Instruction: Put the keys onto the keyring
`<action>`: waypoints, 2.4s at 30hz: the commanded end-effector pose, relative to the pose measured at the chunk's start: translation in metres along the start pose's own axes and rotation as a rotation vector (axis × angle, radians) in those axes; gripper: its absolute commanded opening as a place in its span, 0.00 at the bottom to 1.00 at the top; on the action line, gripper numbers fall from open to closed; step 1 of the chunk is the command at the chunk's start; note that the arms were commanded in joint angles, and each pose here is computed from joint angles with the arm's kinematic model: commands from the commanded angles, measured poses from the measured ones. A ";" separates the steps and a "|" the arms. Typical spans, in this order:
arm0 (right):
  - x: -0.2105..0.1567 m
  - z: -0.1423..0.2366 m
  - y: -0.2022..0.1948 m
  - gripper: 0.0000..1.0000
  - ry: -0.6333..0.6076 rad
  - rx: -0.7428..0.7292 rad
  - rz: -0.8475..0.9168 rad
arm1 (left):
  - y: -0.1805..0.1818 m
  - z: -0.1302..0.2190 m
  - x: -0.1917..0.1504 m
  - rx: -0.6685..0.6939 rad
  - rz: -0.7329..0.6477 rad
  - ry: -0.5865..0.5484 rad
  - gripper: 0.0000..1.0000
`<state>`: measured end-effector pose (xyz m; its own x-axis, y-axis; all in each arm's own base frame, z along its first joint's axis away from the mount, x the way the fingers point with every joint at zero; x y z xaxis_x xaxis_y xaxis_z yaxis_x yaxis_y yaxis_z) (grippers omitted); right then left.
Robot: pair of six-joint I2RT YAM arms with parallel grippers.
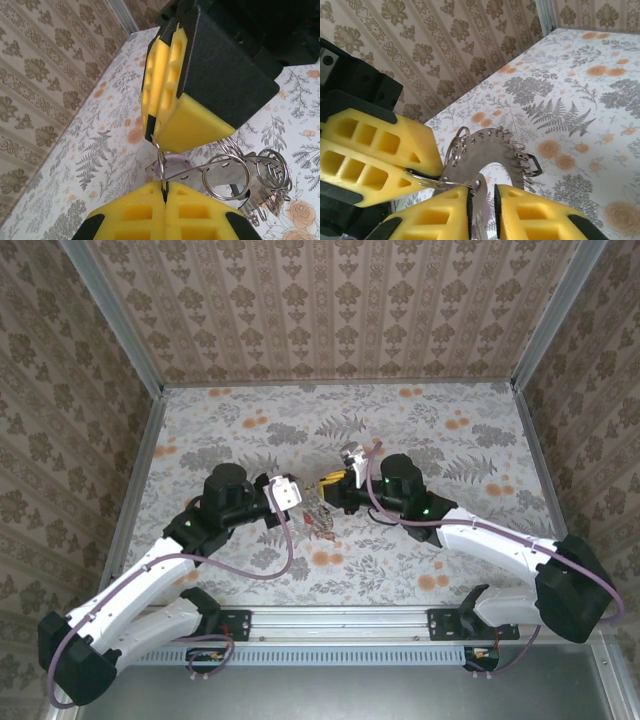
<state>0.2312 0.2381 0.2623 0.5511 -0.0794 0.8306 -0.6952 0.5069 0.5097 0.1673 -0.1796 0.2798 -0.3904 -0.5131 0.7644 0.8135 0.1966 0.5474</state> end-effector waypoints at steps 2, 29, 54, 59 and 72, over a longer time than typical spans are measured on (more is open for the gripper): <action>0.018 0.014 0.004 0.29 -0.022 -0.037 0.072 | 0.002 0.005 0.013 0.019 -0.061 -0.096 0.00; 0.027 0.052 0.046 0.27 0.209 0.164 0.928 | 0.000 -0.002 0.037 -0.158 0.002 -0.287 0.00; 0.020 0.041 0.043 0.04 0.290 0.107 0.918 | -0.003 -0.009 0.042 -0.214 0.012 -0.356 0.00; 0.020 0.045 0.045 0.00 0.278 0.113 0.938 | -0.001 -0.012 0.038 -0.199 0.047 -0.284 0.08; 0.020 0.045 0.042 0.00 0.330 0.081 0.915 | -0.001 -0.015 0.031 -0.265 0.052 -0.107 0.32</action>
<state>0.1913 0.2186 0.2915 -0.0969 0.5904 0.8013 -0.9529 0.1775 -0.2460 0.1631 -0.2073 0.2956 -0.3676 -0.3916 0.8435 0.9131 0.0199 0.4072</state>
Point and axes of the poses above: each hand's point on the last joint's axis, 136 mm out from that joint toward the fingers, its own z axis back along the fingers, its own y axis along the line the jaws close on, x = y × z, the point moved 9 cm from there along z, back along the fingers, and after that the axes turned 9 degrees about -z, right-handed, at the moved point
